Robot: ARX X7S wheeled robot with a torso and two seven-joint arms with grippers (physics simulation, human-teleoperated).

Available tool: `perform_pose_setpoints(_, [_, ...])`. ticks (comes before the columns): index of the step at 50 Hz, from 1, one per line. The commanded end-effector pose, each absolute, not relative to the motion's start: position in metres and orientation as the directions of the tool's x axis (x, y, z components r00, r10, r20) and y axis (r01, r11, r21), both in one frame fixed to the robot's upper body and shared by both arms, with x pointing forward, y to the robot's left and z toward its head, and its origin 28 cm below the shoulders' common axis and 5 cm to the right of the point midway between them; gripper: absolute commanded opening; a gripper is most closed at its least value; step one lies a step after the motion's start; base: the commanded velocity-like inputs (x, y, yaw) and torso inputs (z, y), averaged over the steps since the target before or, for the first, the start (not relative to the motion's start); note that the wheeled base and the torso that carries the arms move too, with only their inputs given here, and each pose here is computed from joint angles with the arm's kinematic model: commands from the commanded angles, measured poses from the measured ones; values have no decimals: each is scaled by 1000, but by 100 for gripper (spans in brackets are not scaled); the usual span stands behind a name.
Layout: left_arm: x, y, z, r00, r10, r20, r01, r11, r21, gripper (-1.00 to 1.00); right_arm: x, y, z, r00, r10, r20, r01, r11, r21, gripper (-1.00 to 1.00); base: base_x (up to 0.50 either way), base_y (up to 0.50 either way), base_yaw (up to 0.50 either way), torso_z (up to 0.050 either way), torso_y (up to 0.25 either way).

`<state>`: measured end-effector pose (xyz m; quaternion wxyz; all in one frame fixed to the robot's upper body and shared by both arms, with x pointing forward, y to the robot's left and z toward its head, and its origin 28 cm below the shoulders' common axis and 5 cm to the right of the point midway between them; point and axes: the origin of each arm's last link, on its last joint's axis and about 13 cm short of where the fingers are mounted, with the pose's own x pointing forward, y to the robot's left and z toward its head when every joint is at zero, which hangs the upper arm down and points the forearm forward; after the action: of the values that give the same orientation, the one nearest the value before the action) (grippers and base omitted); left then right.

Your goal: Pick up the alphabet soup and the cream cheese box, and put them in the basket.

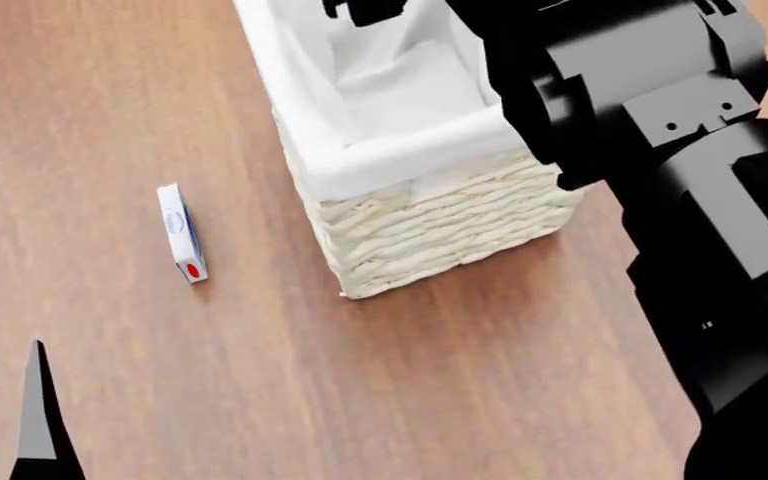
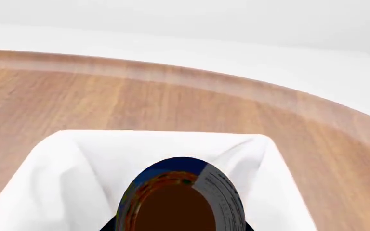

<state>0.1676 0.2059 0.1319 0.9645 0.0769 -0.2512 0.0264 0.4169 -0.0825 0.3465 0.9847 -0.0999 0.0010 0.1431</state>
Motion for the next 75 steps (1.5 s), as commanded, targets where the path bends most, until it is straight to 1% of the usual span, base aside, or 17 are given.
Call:
perform_pose_setpoints(1, [168,206,131,873,13,487,-89,987,134,100,418,-84,341,960,280,-30,-278,929,-243,-100,0,0,0,0,0])
perform_pose_setpoints(14, [168,207,131,874,15,486,-91,987,132,100,420,-82,329,960,276,-53,-281,923,-262,-100,0,0,0,0,1])
perform_pose_setpoints(19, [168,207,131,874,15,486,-90,987,131,100,420,-83,334,961,272,-56,-277,924,-265,-100,0,0,0,0,0])
perform_pose_setpoints(40, [167,207,130,874,17,486,-91,987,129,100,422,-83,324,962,264,-69,-273,921,-278,-100,0,0,0,0,1])
perform_pose_setpoints(41, [168,207,130,875,18,484,-91,987,129,100,422,-82,324,962,265,-70,-273,920,-280,100,0,0,0,0,0])
perform_pose_setpoints(64, [168,208,130,875,19,484,-92,988,127,100,421,-82,322,965,254,-65,-262,918,-297,100,0,0,0,0,0])
perform_pose_setpoints(70, [169,207,129,876,13,482,-86,988,129,100,406,-85,340,970,241,41,-216,922,-321,100,0,0,0,0,0])
perform_pose_setpoints(71, [170,206,129,876,11,482,-84,988,130,100,400,-86,351,967,245,70,-212,928,-308,100,0,0,0,0,0])
perform_pose_setpoints(73, [171,206,130,876,9,482,-82,988,130,100,393,-87,353,964,238,118,-189,925,-329,100,0,0,0,0,0])
perform_pose_setpoints(74, [171,205,130,876,7,482,-80,988,131,100,388,-88,356,959,255,120,-209,929,-307,100,0,0,0,0,0])
perform_pose_setpoints(75, [171,205,130,877,5,480,-78,988,133,100,379,-89,363,954,249,170,-181,924,-337,100,0,0,0,0,0])
